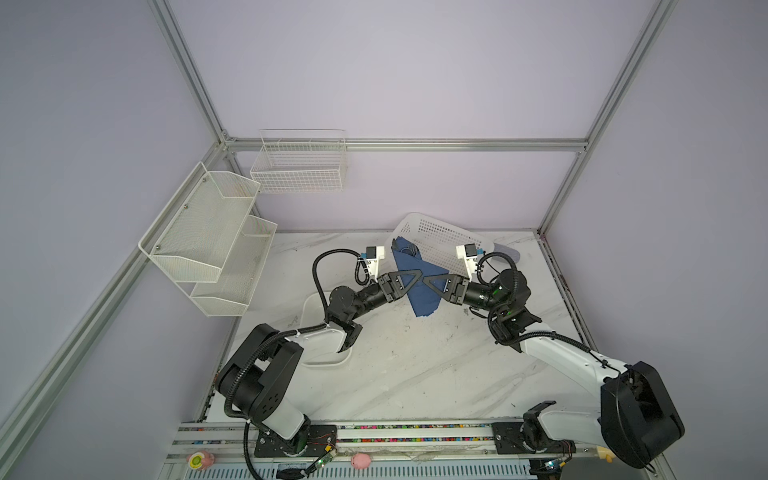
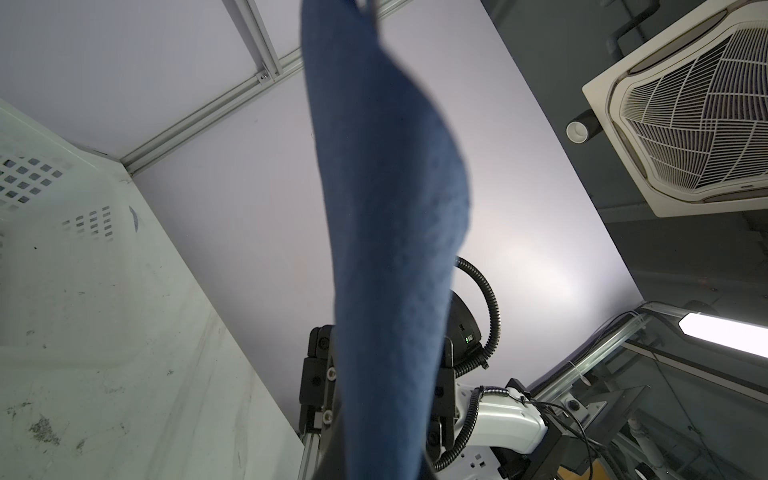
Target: Place the utensils on the paper napkin and roll it up
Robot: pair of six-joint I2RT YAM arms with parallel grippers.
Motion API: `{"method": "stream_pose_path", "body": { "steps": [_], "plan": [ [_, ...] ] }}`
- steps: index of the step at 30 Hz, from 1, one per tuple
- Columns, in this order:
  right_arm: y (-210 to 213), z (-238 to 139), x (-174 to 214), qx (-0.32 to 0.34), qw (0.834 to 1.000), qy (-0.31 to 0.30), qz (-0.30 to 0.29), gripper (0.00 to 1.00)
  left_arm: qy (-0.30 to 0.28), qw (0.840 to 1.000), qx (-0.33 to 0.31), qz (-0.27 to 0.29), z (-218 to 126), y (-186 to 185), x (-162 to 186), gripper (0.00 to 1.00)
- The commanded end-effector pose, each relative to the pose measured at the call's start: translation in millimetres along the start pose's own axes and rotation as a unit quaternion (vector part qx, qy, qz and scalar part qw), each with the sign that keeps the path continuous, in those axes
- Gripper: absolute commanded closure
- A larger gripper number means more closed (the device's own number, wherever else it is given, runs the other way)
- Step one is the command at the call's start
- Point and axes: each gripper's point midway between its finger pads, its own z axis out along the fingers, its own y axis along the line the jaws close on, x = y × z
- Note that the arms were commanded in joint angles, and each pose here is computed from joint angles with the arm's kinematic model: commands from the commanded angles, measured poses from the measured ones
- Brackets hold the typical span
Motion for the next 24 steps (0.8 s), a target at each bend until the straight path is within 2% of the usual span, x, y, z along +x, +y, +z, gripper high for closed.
{"method": "stream_pose_path", "body": {
  "steps": [1, 5, 11, 20, 24],
  "plan": [
    [11.9, -6.3, -8.4, -0.016, 1.0, -0.017, -0.017, 0.8, -0.031, 0.995, 0.071, 0.056, 6.9, -52.1, -24.1, 1.0],
    [13.6, -6.0, -7.2, -0.02, 1.0, -0.01, -0.016, 0.81, -0.034, 0.995, 0.07, 0.055, 5.7, -52.3, -24.5, 1.0],
    [16.7, -13.0, -14.5, -0.005, 0.999, -0.03, -0.015, 0.72, -0.047, 0.995, 0.066, 0.056, 3.0, -51.4, -27.5, 1.0],
    [9.3, -22.5, -27.2, 0.076, 0.995, -0.05, -0.038, 0.66, -0.055, 0.995, 0.067, 0.058, 4.1, -53.1, -31.4, 1.0],
    [4.0, -38.8, -44.9, 0.149, 0.983, -0.096, -0.047, 0.62, -0.056, 0.994, 0.067, 0.058, 4.5, -52.9, -32.3, 1.0]
  ]
}}
